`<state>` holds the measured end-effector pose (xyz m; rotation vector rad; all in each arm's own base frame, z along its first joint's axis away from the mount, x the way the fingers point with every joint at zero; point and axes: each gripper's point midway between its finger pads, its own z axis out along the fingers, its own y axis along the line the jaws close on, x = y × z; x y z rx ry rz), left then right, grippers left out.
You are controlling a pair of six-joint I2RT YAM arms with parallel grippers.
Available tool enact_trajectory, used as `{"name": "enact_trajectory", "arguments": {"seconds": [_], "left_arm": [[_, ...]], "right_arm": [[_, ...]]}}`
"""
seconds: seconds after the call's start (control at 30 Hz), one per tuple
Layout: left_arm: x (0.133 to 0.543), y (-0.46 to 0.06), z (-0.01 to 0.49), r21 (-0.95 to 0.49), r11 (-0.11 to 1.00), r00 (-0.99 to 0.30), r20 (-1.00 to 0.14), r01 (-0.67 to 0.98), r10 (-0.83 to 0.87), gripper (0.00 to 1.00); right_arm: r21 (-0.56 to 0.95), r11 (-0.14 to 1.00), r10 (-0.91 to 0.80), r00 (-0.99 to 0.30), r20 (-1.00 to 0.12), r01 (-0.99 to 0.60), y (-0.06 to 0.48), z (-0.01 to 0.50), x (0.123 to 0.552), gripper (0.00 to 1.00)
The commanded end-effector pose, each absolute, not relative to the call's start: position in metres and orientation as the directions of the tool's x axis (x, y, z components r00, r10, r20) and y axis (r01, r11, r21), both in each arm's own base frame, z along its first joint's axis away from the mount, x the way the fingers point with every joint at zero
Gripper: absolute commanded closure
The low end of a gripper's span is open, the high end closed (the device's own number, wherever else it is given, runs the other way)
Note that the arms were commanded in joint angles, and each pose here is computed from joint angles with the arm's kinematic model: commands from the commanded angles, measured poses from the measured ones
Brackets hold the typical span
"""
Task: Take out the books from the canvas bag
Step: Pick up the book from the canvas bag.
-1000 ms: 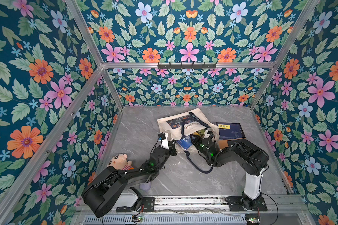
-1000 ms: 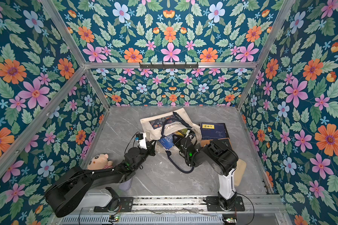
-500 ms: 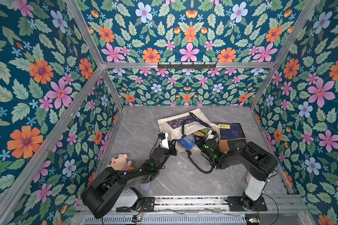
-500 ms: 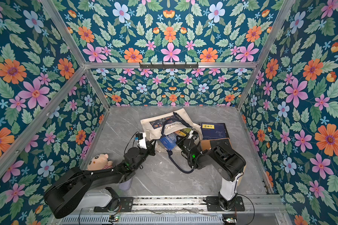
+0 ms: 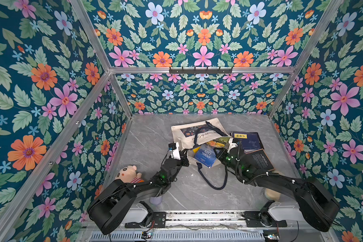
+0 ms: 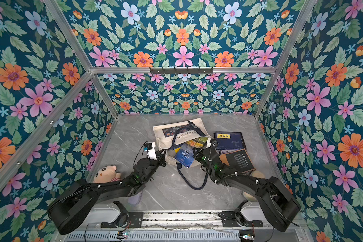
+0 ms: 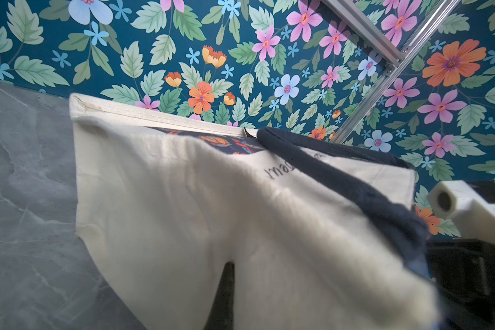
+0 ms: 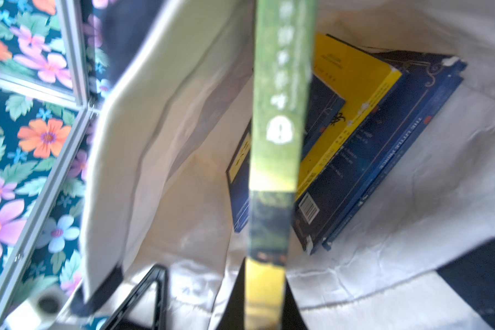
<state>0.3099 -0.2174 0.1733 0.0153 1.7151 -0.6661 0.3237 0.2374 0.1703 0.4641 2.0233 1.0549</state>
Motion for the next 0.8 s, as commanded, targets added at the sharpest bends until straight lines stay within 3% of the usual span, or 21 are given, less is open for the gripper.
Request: {"name": "enact_trajectory", "arguments": {"seconds": [0.0,0.23,0.47,0.77], "left_arm": [[0.313,-0.21,0.179,-0.424,0.845,-0.239,-0.902,0.326,-0.36,1.0],[0.314,-0.181,0.181,-0.429,0.879,-0.187,-0.899,0.207,-0.395,1.0],[0.311,-0.157,0.182,-0.428,0.897,-0.142,-0.9,0.111,-0.412,1.0],[0.317,-0.162,0.174,-0.42,0.903,-0.175,-0.899,0.089,-0.401,1.0]], "right_arm": [[0.754,0.642,0.51,-0.656,-0.556,-0.14,0.243,0.187,0.312,1.0],[0.7,0.67,0.352,-0.726,-0.591,-0.246,0.261,0.208,0.306,1.0],[0.721,0.616,0.269,-0.776,-0.571,-0.317,0.29,0.221,0.317,1.0],[0.687,0.549,0.216,-0.712,-0.668,-0.477,0.284,0.28,0.288,1.0]]}}
